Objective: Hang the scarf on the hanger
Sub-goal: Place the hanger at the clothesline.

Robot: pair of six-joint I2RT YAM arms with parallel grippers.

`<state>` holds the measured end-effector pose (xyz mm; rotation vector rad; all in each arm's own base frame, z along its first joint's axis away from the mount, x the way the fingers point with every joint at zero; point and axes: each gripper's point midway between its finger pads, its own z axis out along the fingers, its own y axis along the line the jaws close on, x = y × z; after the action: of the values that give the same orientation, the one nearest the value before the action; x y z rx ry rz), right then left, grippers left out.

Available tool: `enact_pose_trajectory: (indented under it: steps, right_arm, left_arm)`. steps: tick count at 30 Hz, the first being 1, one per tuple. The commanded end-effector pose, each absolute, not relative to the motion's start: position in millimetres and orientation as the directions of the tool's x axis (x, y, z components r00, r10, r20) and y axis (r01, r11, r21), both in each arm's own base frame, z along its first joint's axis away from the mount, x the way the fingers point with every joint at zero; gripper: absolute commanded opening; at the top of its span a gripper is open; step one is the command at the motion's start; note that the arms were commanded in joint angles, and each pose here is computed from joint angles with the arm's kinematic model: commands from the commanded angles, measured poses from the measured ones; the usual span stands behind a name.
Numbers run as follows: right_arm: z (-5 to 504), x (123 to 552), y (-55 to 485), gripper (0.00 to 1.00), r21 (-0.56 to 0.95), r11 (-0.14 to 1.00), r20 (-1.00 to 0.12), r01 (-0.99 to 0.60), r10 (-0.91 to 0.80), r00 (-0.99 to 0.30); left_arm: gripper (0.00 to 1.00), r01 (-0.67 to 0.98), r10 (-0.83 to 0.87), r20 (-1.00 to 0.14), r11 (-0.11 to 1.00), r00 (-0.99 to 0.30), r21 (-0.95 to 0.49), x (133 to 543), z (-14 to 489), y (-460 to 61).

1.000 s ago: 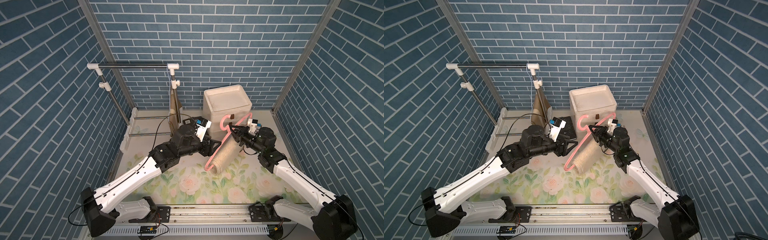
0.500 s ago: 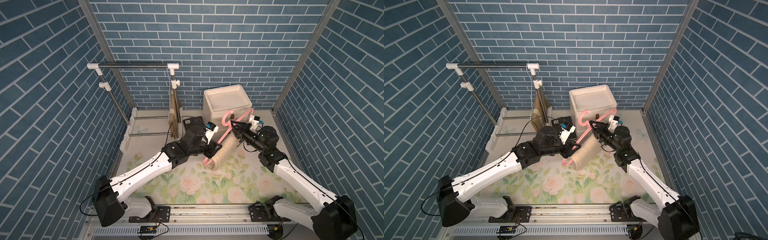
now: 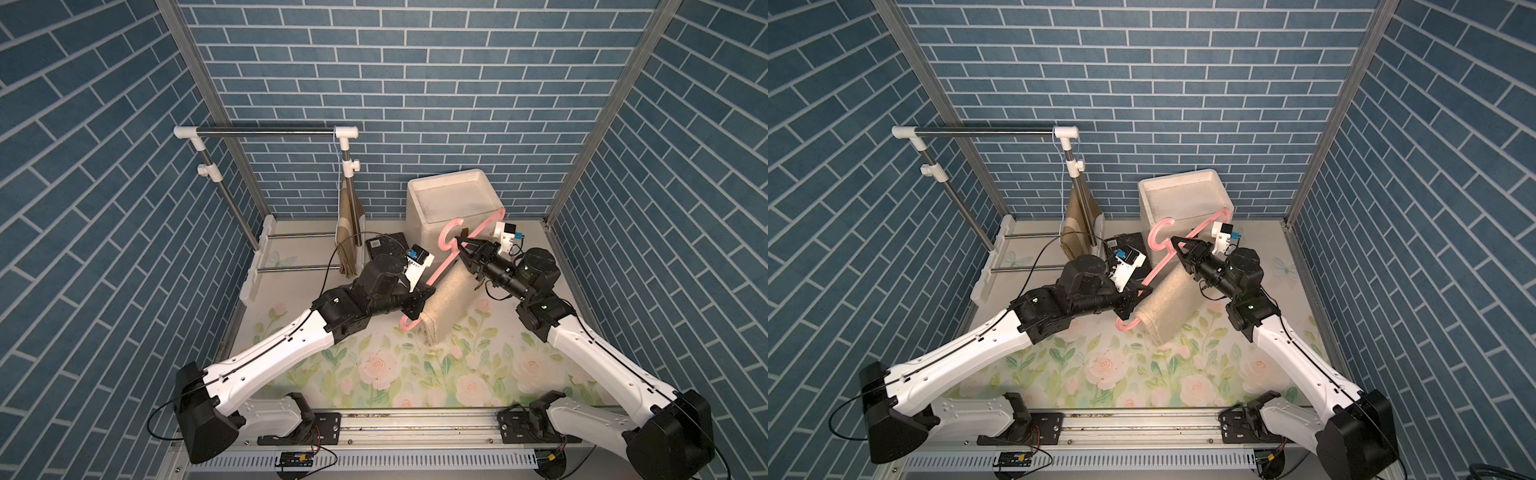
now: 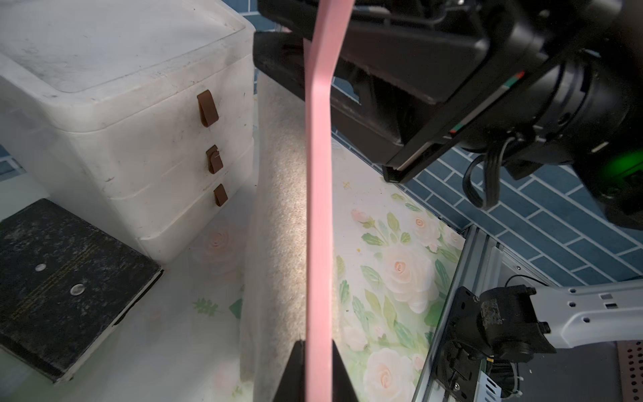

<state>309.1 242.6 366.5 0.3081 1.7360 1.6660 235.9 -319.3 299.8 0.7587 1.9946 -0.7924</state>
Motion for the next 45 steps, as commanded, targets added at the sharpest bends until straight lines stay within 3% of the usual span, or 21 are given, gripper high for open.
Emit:
enact_pose_trajectory:
  steps: [1, 5, 10, 23, 45]
  right_arm:
    - [401, 304, 235, 0.39, 0.815, 0.253, -0.56, -0.521, 0.577, -0.594]
    - [398, 298, 236, 0.57, 0.744, 0.315, -0.66, -0.59, 0.488, -0.571]
    - [379, 306, 215, 0.69, 0.676, 0.438, -0.736, -0.592, 0.402, -0.544]
    - [342, 339, 178, 0.7, 0.706, 0.515, -0.704, -0.487, 0.432, -0.563]
    - [319, 355, 183, 0.69, 0.731, 0.503, -0.672, -0.46, 0.412, -0.616]
  left_arm:
    - [0.0, 0.709, 0.229, -0.877, 0.686, -0.422, -0.162, 235, 321, -285]
    - [0.0, 0.725, 0.274, -0.888, 0.683, -0.369, -0.09, 224, 337, -264]
    - [0.0, 0.654, 0.322, -0.865, 0.757, -0.384, -0.008, 224, 341, -221]
    - [0.0, 0.332, 0.194, -0.901, 0.942, -0.387, 0.06, 212, 387, -114]
    - [0.0, -0.02, 0.058, -0.912, 0.997, -0.407, 0.072, 182, 411, -18]
